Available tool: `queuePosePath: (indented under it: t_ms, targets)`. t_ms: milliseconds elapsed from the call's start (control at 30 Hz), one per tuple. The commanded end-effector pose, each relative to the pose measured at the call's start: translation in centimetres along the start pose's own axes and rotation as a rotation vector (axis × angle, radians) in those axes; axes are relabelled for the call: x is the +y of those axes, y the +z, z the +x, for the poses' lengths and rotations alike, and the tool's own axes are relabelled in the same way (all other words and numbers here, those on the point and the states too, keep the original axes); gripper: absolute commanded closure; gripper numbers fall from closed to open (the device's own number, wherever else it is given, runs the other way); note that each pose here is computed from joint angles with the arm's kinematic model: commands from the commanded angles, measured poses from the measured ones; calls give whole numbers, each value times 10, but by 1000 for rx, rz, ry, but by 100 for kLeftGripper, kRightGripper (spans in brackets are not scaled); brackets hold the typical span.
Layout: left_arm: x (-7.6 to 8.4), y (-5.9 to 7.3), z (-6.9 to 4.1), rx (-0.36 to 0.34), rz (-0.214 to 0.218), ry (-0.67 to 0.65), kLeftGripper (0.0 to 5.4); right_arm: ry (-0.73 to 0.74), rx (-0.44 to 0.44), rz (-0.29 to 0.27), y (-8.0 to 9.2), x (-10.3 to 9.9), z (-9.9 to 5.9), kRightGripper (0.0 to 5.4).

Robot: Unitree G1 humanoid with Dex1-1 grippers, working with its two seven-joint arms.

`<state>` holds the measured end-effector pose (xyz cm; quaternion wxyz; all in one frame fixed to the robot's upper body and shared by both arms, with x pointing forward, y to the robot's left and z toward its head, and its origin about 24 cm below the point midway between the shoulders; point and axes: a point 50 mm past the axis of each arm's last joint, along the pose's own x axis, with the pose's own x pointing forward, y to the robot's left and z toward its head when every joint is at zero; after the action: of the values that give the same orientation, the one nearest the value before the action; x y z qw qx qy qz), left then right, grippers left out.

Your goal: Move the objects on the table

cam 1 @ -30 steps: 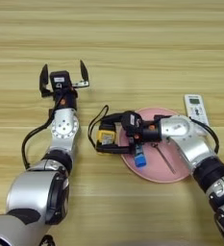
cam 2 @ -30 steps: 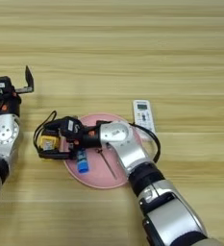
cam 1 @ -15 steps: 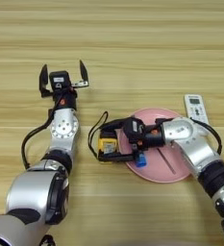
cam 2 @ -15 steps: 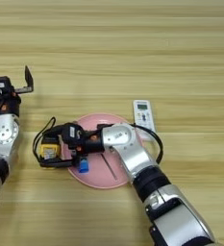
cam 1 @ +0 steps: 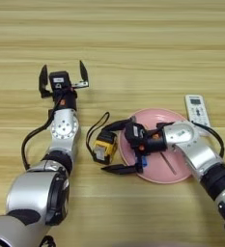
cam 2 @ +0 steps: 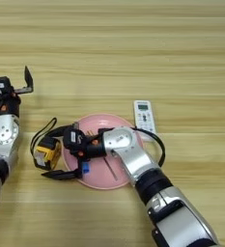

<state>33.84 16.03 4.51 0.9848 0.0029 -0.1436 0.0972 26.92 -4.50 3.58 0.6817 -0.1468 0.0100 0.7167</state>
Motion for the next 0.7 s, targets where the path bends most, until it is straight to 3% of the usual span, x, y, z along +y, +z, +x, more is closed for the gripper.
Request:
queuePosePath:
  t_ms: [33,700]
  targets:
    - [0,0,0,3,4,-4,0,25,27,28,-6,5,-1,3]
    - [-3,1,1,0,2,-6,0,-10,113,44,-16,5,8,3]
